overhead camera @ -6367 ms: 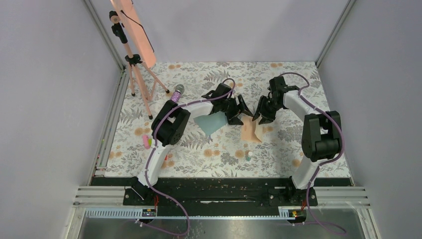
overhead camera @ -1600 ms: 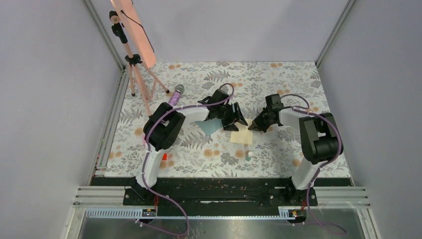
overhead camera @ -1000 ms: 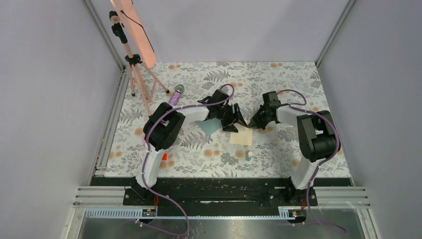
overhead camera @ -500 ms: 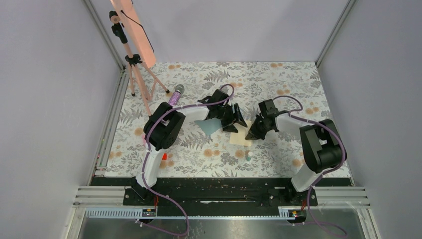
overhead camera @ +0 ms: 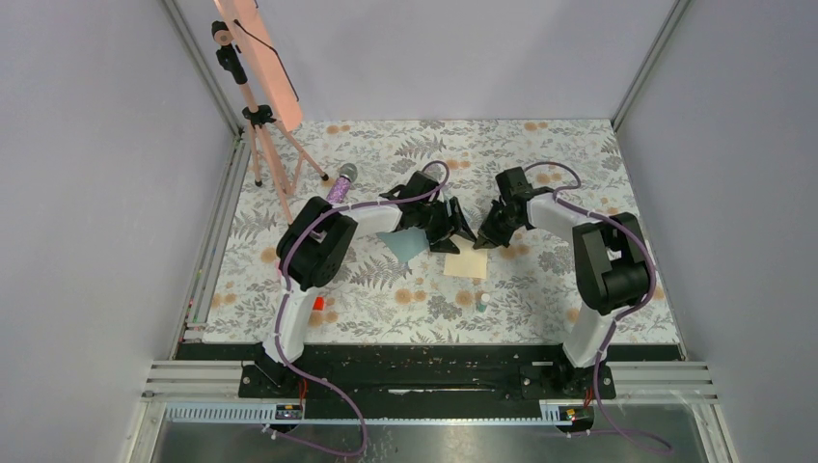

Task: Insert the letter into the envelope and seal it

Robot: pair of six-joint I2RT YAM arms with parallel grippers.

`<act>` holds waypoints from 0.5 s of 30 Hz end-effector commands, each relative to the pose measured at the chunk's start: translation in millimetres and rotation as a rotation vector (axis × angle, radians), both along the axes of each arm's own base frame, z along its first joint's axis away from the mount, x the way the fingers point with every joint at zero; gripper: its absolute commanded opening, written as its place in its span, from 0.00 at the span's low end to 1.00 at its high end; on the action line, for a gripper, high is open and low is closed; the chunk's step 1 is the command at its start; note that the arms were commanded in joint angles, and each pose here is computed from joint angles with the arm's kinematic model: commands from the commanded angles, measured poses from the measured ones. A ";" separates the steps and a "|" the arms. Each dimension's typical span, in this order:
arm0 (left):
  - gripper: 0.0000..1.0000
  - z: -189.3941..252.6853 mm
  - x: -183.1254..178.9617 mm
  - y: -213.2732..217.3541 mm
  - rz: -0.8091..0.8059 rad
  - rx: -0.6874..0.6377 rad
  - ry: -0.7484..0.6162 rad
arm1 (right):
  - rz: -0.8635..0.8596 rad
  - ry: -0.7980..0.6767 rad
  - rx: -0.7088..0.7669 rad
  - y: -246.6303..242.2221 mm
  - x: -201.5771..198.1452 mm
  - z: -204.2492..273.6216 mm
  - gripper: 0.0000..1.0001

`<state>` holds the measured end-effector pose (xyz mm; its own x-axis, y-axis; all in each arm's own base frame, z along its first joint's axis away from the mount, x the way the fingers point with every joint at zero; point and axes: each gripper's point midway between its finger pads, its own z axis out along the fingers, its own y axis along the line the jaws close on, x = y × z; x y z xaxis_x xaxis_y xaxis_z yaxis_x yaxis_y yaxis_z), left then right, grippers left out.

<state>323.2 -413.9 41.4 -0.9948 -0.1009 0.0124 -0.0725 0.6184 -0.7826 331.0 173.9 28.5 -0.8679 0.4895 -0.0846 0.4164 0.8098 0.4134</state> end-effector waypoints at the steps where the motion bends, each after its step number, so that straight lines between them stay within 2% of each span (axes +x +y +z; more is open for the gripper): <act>1: 0.64 -29.6 -25.8 14.7 -0.029 0.102 0.051 | -0.036 -0.181 0.003 -6.5 33.1 44.9 0.07; 4: 0.64 -26.6 -25.9 13.4 -0.026 0.087 0.049 | -0.048 -0.209 -0.019 -17.6 21.6 51.9 0.20; 6: 0.64 -26.8 -26.7 13.2 -0.028 0.082 0.052 | -0.060 -0.214 -0.035 -29.0 8.9 51.3 0.25; 12: 0.64 -21.3 -28.8 12.8 -0.027 0.047 0.061 | -0.079 -0.228 0.030 -37.3 -27.2 60.7 0.31; 15: 0.64 -20.4 -27.2 13.1 -0.026 0.046 0.059 | -0.076 -0.220 0.079 -31.0 -35.8 55.3 0.25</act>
<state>312.7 -414.0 42.0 -0.9967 -0.0782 0.0223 -0.0645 0.5931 -0.8025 304.5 135.8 88.2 -0.7889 0.5584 -0.2563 0.3730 0.7667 0.5225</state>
